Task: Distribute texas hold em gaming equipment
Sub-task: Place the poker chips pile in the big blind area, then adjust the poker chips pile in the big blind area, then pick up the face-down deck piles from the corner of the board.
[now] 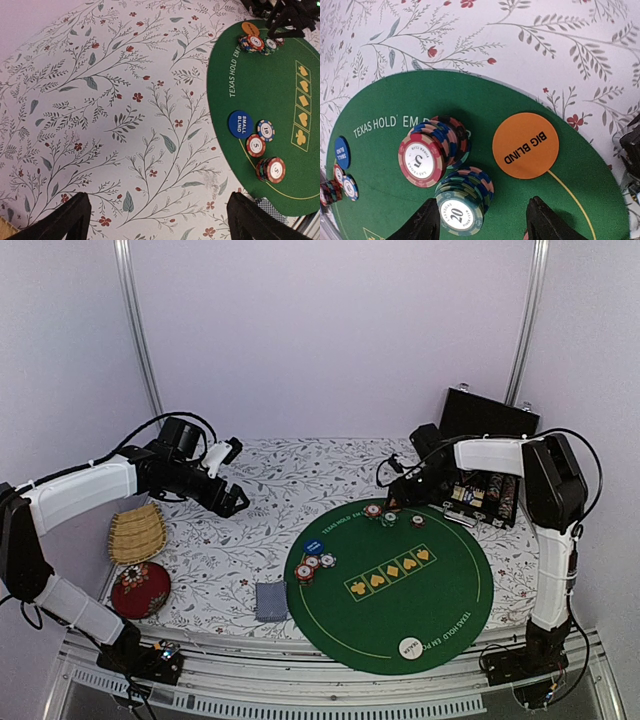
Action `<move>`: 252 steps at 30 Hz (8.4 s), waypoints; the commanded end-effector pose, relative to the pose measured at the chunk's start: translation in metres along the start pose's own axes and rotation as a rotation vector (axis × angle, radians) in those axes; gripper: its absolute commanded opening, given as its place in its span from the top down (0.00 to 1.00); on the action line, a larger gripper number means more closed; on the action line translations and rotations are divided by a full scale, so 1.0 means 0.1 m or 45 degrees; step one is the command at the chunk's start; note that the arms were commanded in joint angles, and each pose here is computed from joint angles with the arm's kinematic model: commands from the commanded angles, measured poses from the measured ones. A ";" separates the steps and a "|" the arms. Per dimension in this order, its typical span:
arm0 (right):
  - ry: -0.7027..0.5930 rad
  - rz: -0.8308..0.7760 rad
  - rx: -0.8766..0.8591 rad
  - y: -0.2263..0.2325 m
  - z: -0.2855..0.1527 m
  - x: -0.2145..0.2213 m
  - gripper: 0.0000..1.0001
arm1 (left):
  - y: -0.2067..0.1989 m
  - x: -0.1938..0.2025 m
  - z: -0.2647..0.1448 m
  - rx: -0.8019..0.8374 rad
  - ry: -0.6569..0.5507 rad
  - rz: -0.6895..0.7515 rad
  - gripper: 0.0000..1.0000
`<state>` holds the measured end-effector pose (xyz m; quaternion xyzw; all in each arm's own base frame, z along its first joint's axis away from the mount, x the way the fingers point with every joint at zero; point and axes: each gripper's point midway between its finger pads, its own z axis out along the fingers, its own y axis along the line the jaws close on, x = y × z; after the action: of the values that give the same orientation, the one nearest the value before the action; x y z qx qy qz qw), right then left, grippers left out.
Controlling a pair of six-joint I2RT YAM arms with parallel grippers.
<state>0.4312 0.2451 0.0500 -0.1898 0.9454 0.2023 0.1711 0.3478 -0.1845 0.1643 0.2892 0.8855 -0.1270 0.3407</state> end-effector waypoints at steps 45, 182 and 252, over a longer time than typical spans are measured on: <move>0.335 -0.383 0.384 0.05 0.43 0.31 0.85 | 0.00 -0.04 -0.09 0.009 -0.040 0.003 0.03; -0.705 -0.416 -0.080 1.44 -1.76 -0.16 0.01 | -1.70 1.56 0.44 -0.360 0.386 -0.463 0.02; -0.446 -0.291 -0.463 1.96 -1.75 -0.03 0.01 | -1.74 1.12 -0.16 0.038 0.258 0.150 0.42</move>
<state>0.3252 0.3160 0.2614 -0.2874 0.8247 0.3156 0.3709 0.1623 -0.2686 0.0705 0.3218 0.9144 -0.0969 0.2259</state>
